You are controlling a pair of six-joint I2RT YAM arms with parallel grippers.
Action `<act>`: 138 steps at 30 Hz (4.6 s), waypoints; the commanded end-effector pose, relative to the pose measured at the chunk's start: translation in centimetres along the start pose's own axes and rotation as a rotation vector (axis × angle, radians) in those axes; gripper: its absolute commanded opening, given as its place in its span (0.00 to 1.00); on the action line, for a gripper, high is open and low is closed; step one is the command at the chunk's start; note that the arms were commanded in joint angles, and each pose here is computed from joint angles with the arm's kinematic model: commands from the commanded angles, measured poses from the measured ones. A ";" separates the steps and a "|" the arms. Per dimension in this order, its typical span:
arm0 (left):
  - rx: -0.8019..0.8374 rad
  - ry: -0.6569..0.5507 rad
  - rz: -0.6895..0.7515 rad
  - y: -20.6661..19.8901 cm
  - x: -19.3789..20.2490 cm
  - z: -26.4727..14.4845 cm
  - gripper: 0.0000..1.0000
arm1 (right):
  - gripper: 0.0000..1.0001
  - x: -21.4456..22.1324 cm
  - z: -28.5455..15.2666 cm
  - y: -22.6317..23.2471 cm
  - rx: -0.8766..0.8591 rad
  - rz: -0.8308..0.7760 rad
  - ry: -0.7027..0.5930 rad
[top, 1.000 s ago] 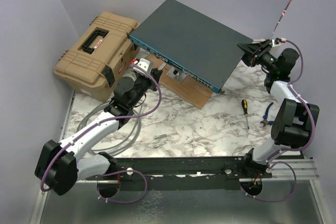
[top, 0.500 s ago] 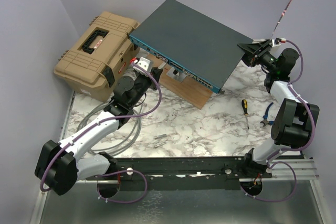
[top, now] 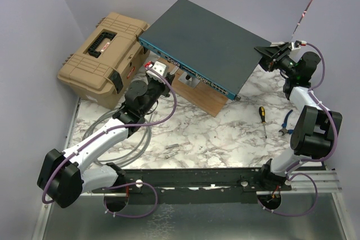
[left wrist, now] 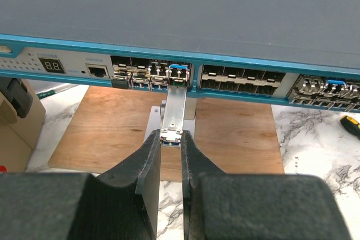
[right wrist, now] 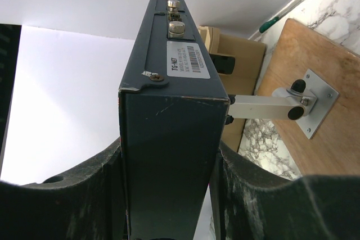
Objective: Insert the plug into the switch port
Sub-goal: Insert the connector into the switch port.
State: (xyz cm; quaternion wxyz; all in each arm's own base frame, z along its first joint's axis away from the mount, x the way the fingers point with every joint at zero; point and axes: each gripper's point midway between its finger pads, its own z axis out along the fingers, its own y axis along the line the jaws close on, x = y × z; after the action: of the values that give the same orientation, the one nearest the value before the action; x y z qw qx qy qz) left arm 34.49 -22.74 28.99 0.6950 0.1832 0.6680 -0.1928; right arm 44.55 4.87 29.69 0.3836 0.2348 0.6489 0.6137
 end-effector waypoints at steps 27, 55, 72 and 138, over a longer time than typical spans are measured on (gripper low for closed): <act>-0.034 -0.054 -0.037 0.2 -2.9 2.7 0.00 | 0.31 -0.3 0.5 -0.3 -0.013 -0.040 -0.005; -0.067 -0.017 -0.048 0.9 -1.8 1.0 0.35 | 0.31 -0.2 0.5 -0.6 -0.004 -0.038 -0.006; -0.042 0.062 -0.072 0.4 -0.1 -0.3 0.14 | 0.31 -0.5 0.7 -0.5 -0.002 -0.043 -0.009; 0.028 -0.147 -0.153 -1.2 -4.1 5.4 0.00 | 0.28 0.3 0.4 -0.2 -0.012 -0.052 0.017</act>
State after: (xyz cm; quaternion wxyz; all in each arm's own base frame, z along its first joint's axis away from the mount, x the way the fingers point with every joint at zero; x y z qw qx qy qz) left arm 37.28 -25.50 29.53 0.6910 0.1394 0.6659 -0.2443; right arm 44.67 4.89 29.70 0.3818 0.2356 0.6480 0.6155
